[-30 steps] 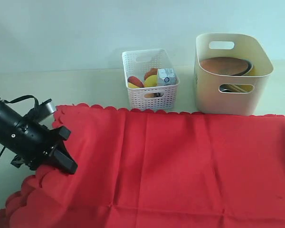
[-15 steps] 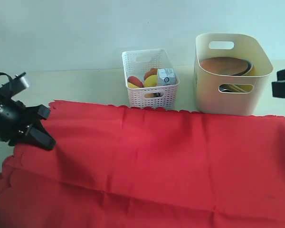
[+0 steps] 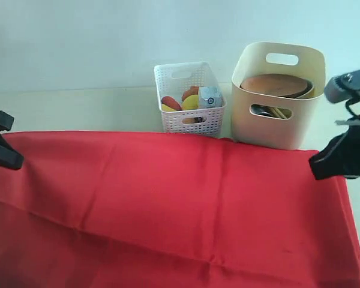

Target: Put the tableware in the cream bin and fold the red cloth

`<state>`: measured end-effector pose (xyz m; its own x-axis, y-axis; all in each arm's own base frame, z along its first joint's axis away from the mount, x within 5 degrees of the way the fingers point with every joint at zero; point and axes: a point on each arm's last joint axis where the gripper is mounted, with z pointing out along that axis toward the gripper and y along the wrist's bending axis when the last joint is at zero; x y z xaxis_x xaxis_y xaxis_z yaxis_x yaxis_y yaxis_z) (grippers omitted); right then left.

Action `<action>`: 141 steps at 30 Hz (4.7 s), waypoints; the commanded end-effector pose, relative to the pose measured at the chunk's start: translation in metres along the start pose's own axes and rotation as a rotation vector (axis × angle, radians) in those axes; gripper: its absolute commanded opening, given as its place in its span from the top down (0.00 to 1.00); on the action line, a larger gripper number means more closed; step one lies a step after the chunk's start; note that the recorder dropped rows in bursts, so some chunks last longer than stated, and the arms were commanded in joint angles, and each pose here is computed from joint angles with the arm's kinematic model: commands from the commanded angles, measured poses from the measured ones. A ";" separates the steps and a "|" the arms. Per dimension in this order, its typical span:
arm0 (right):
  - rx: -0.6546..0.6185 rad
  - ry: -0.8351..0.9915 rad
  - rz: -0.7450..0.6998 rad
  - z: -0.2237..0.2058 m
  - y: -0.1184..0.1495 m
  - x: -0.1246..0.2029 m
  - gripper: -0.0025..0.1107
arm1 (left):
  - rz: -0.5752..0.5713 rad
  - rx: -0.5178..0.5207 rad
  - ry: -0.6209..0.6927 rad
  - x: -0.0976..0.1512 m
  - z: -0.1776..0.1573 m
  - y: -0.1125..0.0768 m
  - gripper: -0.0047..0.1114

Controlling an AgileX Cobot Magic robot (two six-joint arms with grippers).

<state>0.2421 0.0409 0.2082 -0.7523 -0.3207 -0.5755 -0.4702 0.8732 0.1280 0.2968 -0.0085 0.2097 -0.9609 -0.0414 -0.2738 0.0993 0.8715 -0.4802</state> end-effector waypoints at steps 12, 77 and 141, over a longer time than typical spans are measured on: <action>-0.134 0.285 -0.144 0.045 0.012 0.019 0.98 | -0.088 -0.156 0.094 0.005 0.014 0.027 0.96; 0.198 0.649 0.181 0.073 0.002 0.009 0.98 | 0.697 0.489 0.256 0.132 0.175 -0.293 0.96; 0.273 0.465 0.114 0.038 0.000 -0.027 0.76 | 1.210 0.308 0.125 0.173 0.205 -0.328 0.21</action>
<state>0.2763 0.0666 0.1886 -0.9449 -0.3062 -0.1157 -0.3050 0.9519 -0.0284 0.1596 -0.3949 0.1542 -0.3132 0.7400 -0.5953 0.9489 0.2188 -0.2272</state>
